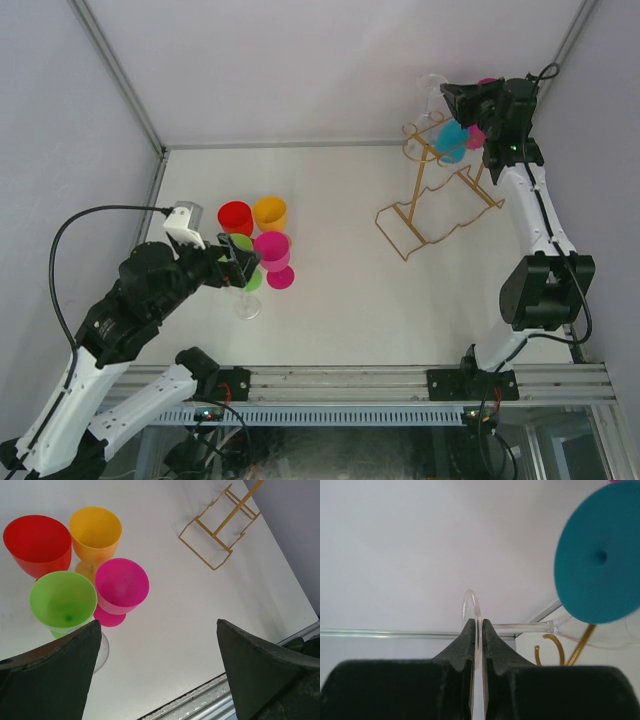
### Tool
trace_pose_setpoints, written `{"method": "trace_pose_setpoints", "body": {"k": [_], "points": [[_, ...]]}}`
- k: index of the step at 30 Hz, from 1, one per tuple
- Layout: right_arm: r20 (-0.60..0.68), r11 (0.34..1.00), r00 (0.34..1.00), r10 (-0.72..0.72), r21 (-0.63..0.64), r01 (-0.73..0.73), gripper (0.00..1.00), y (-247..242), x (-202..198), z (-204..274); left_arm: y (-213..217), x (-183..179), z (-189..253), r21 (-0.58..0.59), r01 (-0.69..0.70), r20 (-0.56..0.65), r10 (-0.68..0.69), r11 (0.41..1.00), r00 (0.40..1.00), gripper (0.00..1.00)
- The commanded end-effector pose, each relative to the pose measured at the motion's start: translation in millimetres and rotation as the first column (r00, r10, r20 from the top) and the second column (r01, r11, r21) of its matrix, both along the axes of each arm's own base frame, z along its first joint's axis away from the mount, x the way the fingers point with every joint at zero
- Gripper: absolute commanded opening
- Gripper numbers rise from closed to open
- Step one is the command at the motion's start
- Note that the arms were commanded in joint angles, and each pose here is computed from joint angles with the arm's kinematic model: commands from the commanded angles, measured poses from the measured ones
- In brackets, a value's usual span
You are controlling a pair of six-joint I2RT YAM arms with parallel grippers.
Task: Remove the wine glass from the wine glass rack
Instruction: Pick up the wine glass from the wine rack, then place the wine glass at the center of the board.
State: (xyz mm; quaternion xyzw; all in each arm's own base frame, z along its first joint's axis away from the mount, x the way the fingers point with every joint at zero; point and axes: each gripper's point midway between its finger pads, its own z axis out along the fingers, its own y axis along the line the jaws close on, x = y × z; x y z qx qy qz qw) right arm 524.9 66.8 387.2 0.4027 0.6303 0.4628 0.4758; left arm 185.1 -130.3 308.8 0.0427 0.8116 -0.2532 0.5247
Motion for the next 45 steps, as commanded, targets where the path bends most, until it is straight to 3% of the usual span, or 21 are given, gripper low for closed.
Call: {"method": "trace_pose_setpoints", "body": {"k": [1,13,22,33,37,41,45], "points": [[0.118,0.994,0.988,0.101,-0.040,-0.097,0.00,22.0,-0.6,45.7,-2.7,0.8,-0.1,-0.021,0.002,0.007,-0.002,1.000,1.000,1.00],[0.252,0.863,0.830,0.498,-0.242,-0.444,0.00,110.4,-44.5,95.3,8.0,2.5,14.9,-0.063,-0.059,0.052,0.063,0.996,0.997,1.00],[0.290,0.715,0.661,0.692,-0.396,-0.576,0.00,164.1,-120.5,105.2,10.1,6.9,18.9,-0.090,-0.094,0.055,0.100,0.991,0.994,1.00],[0.285,0.630,0.575,0.767,-0.507,-0.588,0.00,190.2,-221.0,89.0,1.5,7.5,36.0,-0.200,-0.078,0.080,0.095,0.977,0.992,1.00],[0.252,0.626,0.600,0.759,-0.536,-0.567,0.00,192.7,-250.0,63.1,-7.3,4.1,44.9,-0.233,-0.032,0.084,0.052,0.972,0.995,1.00],[0.247,0.634,0.616,0.748,-0.540,-0.553,0.00,190.9,-277.5,42.8,-29.5,-6.6,58.9,-0.292,0.106,0.124,-0.072,0.951,0.990,1.00],[0.211,0.626,0.628,0.749,-0.538,-0.565,0.00,189.9,-300.7,20.1,-65.8,-24.7,75.7,-0.346,0.331,0.183,-0.283,0.878,0.941,1.00]]}}
